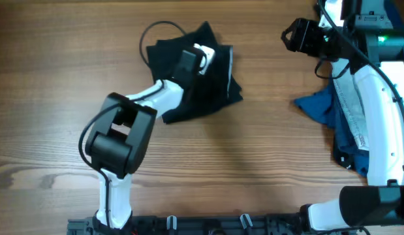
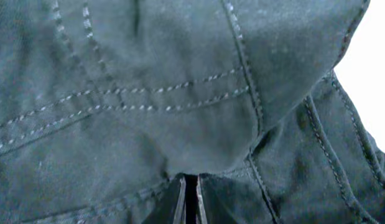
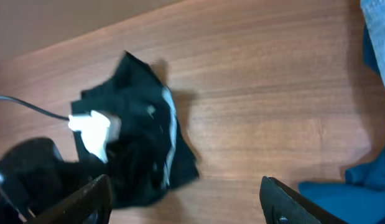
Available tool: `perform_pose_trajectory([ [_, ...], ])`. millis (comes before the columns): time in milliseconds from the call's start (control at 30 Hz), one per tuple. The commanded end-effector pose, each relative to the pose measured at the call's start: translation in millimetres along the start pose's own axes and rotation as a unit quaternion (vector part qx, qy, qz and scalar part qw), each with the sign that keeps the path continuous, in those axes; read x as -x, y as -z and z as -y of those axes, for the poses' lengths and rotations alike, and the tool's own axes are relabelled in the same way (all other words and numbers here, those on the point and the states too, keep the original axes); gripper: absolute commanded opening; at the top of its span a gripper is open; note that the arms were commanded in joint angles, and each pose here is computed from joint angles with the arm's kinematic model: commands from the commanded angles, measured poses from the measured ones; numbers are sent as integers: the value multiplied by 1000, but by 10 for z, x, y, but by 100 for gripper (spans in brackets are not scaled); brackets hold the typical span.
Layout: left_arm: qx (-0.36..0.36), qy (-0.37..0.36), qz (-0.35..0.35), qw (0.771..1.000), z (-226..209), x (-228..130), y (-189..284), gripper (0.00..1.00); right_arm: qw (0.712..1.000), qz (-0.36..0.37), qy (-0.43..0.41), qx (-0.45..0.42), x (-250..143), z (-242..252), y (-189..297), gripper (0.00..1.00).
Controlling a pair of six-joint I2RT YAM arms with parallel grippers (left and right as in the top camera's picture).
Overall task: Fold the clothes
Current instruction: 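Carry the folded shorts to the top-left of the table with left gripper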
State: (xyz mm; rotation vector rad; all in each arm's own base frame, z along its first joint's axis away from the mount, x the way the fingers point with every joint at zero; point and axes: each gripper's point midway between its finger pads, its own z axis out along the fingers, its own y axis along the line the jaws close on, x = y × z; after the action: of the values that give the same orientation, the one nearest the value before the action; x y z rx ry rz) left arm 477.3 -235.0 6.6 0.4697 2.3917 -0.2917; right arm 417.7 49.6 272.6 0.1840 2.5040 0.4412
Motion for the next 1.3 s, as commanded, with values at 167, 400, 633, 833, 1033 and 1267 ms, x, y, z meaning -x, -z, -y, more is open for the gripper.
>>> perform_pose_trajectory([
  [167, 255, 413, 11, 874, -2755, -827, 387, 4, 1000, -15, 1, -2, -69, -17, -55, 76],
  [400, 299, 563, 137, 758, -4048, -1080, 1062, 4, 1000, -23, 9, 9, -134, -195, -90, 77],
  [633, 254, 504, 224, 794, -4053, -430, 1118, 7, 999, -22, 29, 23, -162, -377, -120, 77],
  [833, 251, 443, 179, 842, -3585, 150, 2228, 72, 999, -17, 31, 41, -136, -442, -117, 78],
  [1033, 265, 423, 37, 866, -2850, -298, 3015, 100, 997, -18, 40, 61, -134, -515, -111, 78],
  [1267, 257, 579, -104, 767, -2908, -1722, 2371, 97, 995, -39, 44, 82, -233, -579, -97, 78],
])
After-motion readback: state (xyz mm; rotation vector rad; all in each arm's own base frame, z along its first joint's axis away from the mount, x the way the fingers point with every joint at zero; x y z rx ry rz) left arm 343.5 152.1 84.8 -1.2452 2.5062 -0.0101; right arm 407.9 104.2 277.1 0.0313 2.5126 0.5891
